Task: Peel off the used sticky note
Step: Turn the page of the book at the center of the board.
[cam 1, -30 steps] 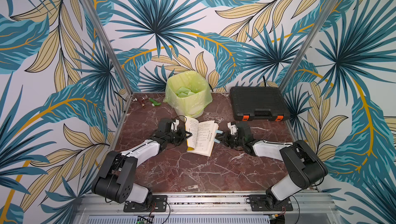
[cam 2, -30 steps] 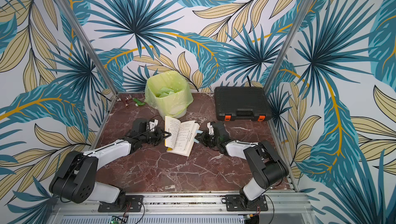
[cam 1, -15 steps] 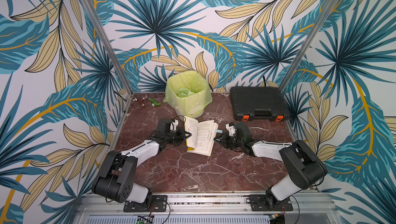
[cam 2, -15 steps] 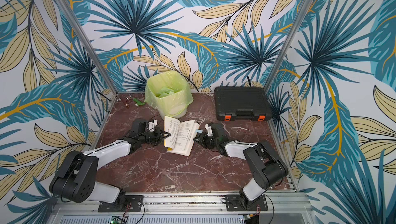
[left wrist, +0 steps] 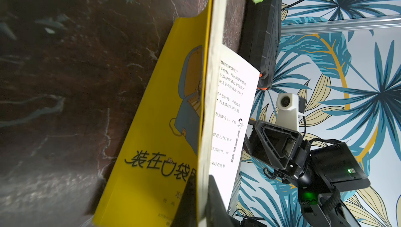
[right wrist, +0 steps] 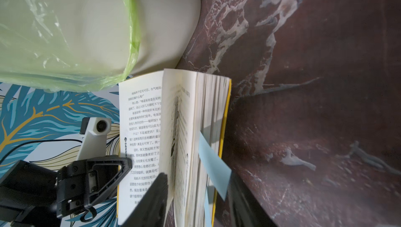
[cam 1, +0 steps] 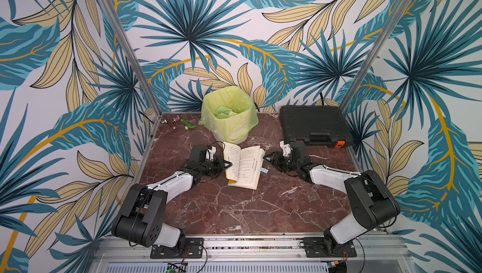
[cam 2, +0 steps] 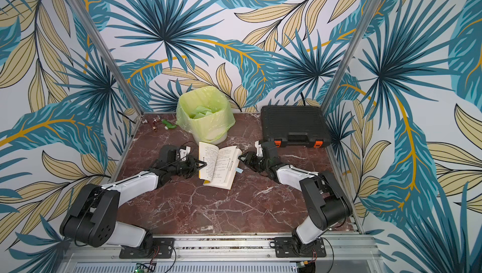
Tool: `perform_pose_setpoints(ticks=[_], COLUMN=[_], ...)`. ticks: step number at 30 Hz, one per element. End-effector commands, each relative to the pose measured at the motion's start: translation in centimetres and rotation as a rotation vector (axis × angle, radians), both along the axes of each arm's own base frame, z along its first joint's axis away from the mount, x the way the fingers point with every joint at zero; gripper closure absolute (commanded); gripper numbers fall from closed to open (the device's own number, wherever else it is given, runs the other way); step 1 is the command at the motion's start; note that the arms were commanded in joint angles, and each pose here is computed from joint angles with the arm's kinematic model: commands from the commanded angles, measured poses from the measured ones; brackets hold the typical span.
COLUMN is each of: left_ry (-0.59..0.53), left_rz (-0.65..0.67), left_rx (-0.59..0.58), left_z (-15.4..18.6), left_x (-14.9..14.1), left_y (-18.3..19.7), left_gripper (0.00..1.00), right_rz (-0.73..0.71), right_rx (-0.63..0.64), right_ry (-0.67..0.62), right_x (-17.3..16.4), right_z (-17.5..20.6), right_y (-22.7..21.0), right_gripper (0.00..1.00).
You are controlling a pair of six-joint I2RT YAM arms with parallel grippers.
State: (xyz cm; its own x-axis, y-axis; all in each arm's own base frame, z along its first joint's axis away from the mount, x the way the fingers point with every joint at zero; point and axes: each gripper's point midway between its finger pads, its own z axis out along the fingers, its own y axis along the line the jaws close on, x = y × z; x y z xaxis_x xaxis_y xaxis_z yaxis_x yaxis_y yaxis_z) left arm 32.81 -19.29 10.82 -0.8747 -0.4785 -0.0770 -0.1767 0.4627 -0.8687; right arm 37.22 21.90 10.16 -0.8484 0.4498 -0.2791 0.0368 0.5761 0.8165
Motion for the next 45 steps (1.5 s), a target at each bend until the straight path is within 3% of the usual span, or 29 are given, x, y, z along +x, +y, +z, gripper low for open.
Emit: perform_pose_setpoints(ticks=[1, 12, 17, 22, 27, 38, 45], left_ry=[0.087, 0.088, 0.085, 0.067, 0.040, -0.064, -0.151], left_rz=[0.024, 0.026, 0.024, -0.005, -0.025, -0.038, -0.033], left_rx=[0.065, 0.065, 0.096, 0.145, 0.197, 0.253, 0.261], left_z=[-3.4, -3.6, -4.2, -4.9, -5.3, -3.4, -0.9], left_x=[-1.2, -1.2, -1.4, -1.7, -1.8, -1.7, -2.2], left_y=[1.3, 1.5, 2.2, 2.7, 3.4, 4.0, 4.3], left_gripper=[1.00, 1.00, 0.97, 0.84, 0.63, 0.32, 0.07], right_rz=[0.019, 0.035, 0.083, 0.138, 0.203, 0.301, 0.377], right_rx=[0.006, 0.000, 0.001, 0.012, 0.021, 0.016, 0.042], right_ry=[-0.023, -0.030, -0.077, -0.103, -0.116, -0.098, -0.079], right_x=[1.1, 1.9, 2.3, 2.8, 3.0, 4.1, 3.9], right_z=[0.2, 0.2, 2.3, 4.7, 6.5, 6.0, 5.0], right_y=[0.5, 0.9, 1.6, 2.9, 5.3, 10.7, 15.3], right_gripper=[0.59, 0.99, 1.00, 1.00, 1.00, 1.00, 1.00])
